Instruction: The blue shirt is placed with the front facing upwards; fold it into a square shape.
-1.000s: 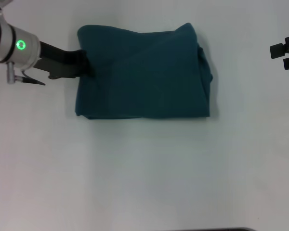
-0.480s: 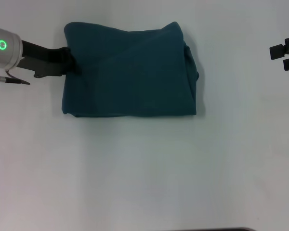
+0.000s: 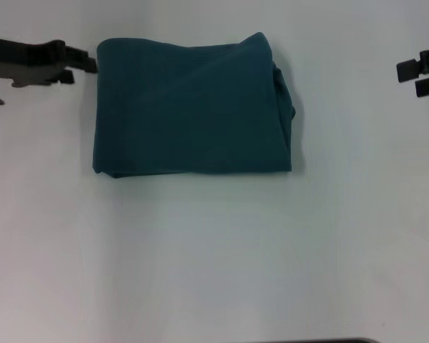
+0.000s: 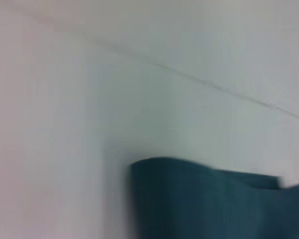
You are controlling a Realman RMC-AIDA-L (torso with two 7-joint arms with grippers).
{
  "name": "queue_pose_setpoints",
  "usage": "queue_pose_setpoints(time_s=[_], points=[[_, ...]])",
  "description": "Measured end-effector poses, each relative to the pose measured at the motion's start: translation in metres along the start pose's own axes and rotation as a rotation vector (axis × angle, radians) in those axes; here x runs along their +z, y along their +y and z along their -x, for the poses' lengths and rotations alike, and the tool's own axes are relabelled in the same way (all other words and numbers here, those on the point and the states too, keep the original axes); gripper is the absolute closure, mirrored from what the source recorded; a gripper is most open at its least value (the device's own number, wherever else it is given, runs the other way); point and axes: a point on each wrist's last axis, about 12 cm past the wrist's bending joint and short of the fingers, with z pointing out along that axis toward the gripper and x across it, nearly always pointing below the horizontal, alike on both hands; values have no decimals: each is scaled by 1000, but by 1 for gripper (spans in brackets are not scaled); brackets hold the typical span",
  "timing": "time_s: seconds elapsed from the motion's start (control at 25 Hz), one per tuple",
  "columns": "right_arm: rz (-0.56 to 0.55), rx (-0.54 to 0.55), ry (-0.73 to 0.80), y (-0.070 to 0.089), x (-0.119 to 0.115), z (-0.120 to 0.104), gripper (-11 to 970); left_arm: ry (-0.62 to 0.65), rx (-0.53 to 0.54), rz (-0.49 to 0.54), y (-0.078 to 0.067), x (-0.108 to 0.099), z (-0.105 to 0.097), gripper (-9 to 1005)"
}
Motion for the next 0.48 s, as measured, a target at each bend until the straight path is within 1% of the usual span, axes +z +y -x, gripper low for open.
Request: queue_pose_setpoints(time_s=[0.08, 0.2, 0.28, 0.36, 0.44, 0.48], points=[[33, -69, -20, 4, 0, 1, 14, -26, 59, -85, -4, -7, -4, 602], [119, -243, -84, 9, 0, -3, 14, -100, 220, -335, -13, -21, -20, 496], [171, -350, -183, 9, 1, -9, 14, -168, 360, -490, -19, -29, -35, 426], [198, -475, -334, 8, 0, -20, 14, -244, 451, -574, -19, -33, -50, 333], [190, -578, -471, 6, 2, -34, 14, -328, 504, -607, -14, -34, -66, 240], [167, -629, -528, 4, 4, -41, 14, -353, 515, -609, -11, -33, -73, 193]])
